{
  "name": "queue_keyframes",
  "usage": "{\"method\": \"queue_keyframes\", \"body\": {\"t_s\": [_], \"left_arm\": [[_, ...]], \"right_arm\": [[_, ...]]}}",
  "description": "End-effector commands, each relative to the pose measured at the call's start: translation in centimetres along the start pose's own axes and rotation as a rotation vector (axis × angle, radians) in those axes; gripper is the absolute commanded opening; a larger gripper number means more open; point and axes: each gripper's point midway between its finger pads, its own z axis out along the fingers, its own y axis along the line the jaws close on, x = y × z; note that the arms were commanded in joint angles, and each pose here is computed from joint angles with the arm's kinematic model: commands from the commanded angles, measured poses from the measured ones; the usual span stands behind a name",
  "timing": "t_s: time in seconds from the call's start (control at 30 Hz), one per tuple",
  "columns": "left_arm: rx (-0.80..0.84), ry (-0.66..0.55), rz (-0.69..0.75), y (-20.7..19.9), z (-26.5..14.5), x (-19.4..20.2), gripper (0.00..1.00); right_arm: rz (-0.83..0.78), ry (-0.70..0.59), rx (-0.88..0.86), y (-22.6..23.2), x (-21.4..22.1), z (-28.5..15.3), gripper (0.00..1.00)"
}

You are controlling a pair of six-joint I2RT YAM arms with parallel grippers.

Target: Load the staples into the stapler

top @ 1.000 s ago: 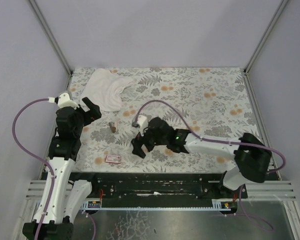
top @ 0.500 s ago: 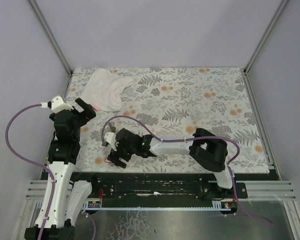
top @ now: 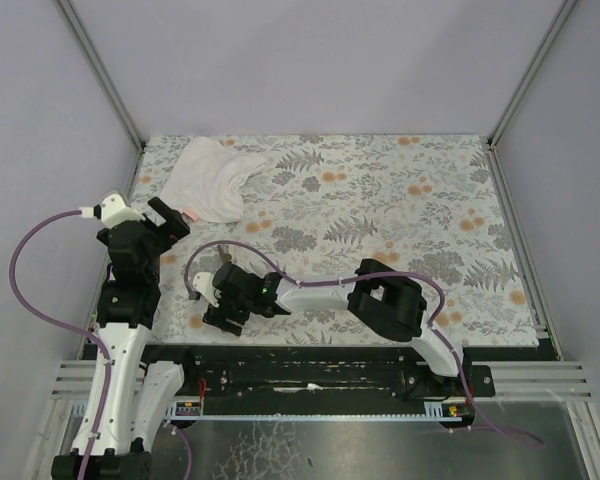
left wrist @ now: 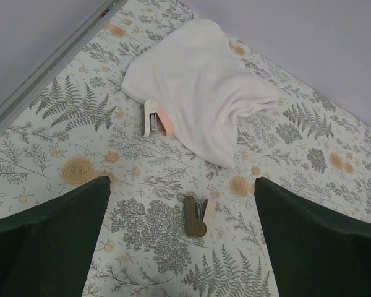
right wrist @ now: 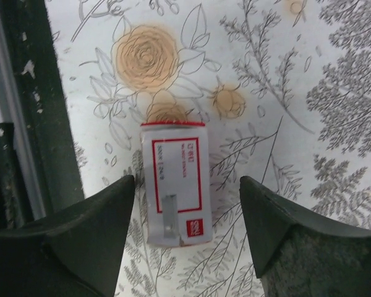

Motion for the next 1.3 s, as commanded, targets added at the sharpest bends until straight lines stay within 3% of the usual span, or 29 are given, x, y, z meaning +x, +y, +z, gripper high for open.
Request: {"method": "queue_keyframes", "body": {"t_s": [0.0, 0.13, 0.3, 0.5, 0.8, 1.13, 1.27], "left_arm": [[-0.003, -0.056, -0.027, 0.1, 0.1, -1.3, 1.00], [0.018, -0.060, -0.031, -0.3, 0.0, -1.3, 1.00], [0.022, -0.050, -0.028, -0.3, 0.0, -1.1, 1.00], [0.052, -0.013, -0.017, -0.9, 0.4, -0.2, 1.00], [0.142, 0.120, 0.010, -2.6, 1.7, 2.8, 1.00], [0.195, 0.213, 0.026, -3.7, 2.6, 4.7, 1.00], [0.202, 0.228, 0.027, -3.9, 2.7, 5.1, 1.00]], "right_arm": [[-0.043, 0.031, 0.013, -0.3, -0.3, 0.6, 0.72], [-0.037, 0.056, 0.003, -0.1, 0.5, 1.3, 0.58], [-0.018, 0.024, 0.025, -0.3, -0.4, -0.2, 0.48], [-0.012, -0.023, 0.126, -2.0, -1.8, -5.8, 0.48], [0.202, 0.025, 0.284, -10.1, 5.8, -13.8, 0.48], [0.208, 0.079, 0.287, -13.5, 8.2, -12.6, 0.49], [0.219, 0.110, 0.279, -13.5, 8.9, -12.0, 0.56]]}}
